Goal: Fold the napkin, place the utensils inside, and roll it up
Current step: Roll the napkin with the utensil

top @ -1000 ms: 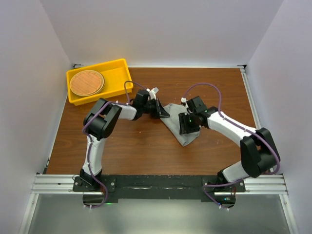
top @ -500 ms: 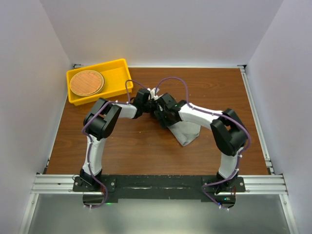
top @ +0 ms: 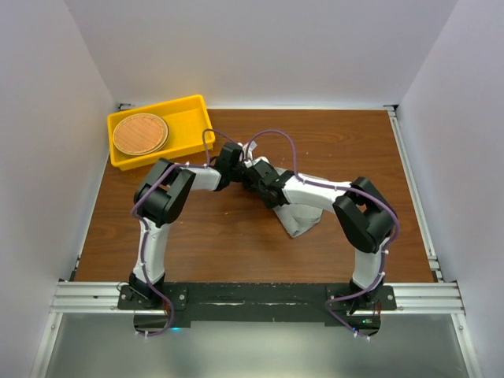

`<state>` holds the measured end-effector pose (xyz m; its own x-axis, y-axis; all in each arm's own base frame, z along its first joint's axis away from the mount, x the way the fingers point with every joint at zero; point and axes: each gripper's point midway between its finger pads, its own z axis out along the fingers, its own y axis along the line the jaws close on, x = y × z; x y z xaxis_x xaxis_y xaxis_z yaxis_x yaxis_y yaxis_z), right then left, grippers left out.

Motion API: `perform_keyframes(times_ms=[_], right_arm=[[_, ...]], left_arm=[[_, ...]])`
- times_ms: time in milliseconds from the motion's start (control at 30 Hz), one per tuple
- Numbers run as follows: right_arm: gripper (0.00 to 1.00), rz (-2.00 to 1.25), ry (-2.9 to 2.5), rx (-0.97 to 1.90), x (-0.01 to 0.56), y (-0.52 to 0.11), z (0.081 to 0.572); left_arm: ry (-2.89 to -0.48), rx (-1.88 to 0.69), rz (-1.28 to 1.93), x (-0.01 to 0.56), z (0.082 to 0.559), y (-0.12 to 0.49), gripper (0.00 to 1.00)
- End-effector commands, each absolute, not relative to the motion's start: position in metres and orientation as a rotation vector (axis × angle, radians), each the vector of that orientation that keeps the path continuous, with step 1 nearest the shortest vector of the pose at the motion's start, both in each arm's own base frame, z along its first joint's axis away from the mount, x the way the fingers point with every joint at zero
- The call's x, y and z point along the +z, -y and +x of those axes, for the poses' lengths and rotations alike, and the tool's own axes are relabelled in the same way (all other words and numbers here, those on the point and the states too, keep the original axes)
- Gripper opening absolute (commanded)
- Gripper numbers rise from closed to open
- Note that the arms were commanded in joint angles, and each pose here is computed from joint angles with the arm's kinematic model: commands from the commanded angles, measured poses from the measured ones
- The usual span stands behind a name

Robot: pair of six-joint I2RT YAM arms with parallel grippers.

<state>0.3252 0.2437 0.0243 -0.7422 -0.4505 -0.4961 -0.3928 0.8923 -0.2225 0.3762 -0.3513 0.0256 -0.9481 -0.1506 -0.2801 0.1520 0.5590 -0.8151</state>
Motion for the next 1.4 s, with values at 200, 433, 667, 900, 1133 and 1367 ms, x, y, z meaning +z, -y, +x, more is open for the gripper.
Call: perform_keyframes(times_ms=[200,433,667,900,1133,1367], right_arm=[[0.00,-0.640,-2.572,0.472,0.019,-0.275,0.311],[0.00,-0.616,-2.571,1.022,0.043,-0.316,0.293],[0.00,-0.373,-2.528,1.409,0.046,-0.314,0.285],[0.00,-0.146,-2.596,1.422,0.020,-0.282,0.281],[0.00,-0.076,-2.693,1.274,-0.018,-0.261,0.272],[0.00,-0.021,-2.820,1.043,-0.051,-0.232,0.255]], left_arm=[[-2.392,-1.157,-0.135,0.080,0.412,0.272,0.30],[-2.290,-1.095,-0.113,0.125,0.421,0.245,0.33],[-2.290,-1.210,-0.095,0.119,0.400,0.263,0.32],[-2.320,-1.317,-0.071,0.104,0.376,0.293,0.30],[-2.313,-1.410,-0.019,0.090,0.361,0.317,0.25],[-2.305,-1.453,-0.007,0.065,0.354,0.323,0.22]])
